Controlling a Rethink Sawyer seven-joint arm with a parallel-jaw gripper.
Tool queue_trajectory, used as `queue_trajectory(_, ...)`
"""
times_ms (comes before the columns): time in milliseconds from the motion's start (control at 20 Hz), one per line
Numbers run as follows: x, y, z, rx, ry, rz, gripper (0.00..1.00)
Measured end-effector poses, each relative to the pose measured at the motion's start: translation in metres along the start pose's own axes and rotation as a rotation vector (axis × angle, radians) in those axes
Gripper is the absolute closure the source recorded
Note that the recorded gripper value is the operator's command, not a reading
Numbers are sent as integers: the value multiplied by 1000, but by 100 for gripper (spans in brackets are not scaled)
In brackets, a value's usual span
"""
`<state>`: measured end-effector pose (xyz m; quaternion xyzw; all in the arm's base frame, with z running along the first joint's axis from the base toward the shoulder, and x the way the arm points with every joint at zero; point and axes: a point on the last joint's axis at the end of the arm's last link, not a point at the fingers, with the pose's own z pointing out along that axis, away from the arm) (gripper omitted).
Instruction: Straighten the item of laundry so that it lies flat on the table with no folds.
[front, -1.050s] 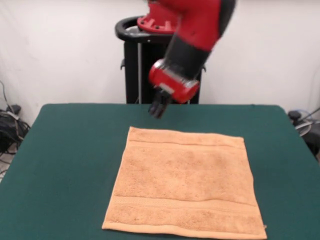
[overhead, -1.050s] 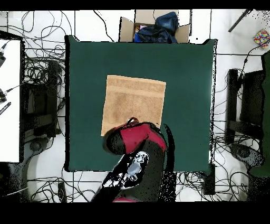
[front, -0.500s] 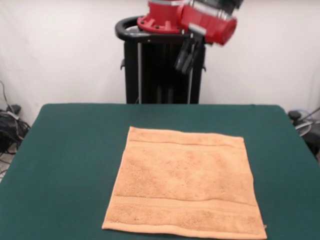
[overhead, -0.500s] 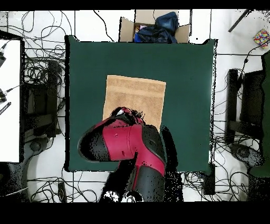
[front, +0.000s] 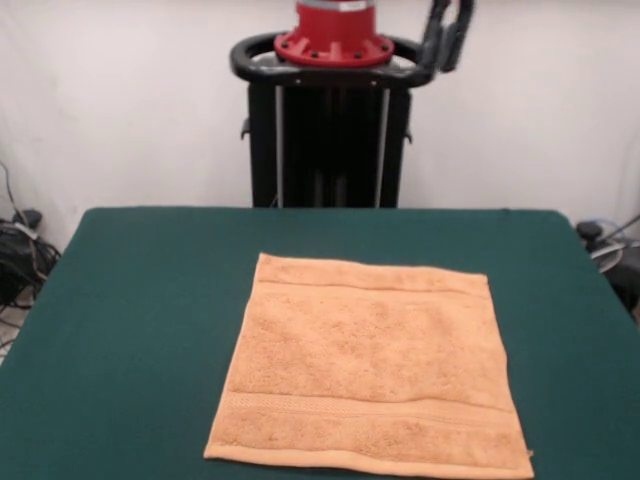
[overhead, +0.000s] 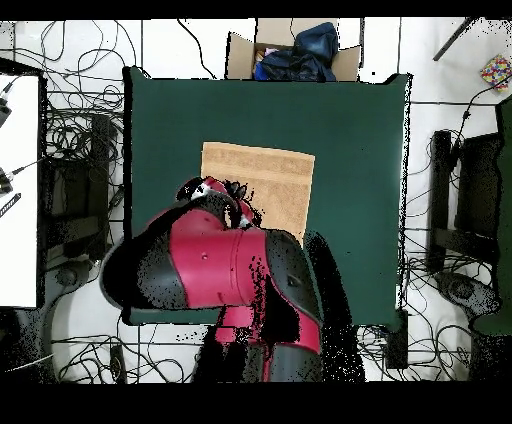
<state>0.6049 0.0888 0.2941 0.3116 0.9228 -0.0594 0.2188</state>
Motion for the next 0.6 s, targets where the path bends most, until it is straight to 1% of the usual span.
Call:
queue_trajectory(50,-3,5,-4,-16,7,12,100)
queue_trajectory(100,-9,17,-13,-52,33,36,100)
queue_trajectory(250,-18,26,-23,-80,60,36,100)
queue_trajectory(350,-24,31,-35,-99,84,5,100)
queue_trajectory(400,-26,33,-41,-105,94,-28,100)
queue_trajectory(500,-27,35,-47,-109,99,-60,100)
queue_trajectory(550,-27,37,-53,-114,103,-100,100)
queue_trajectory(600,-26,38,-56,-116,104,-116,100)
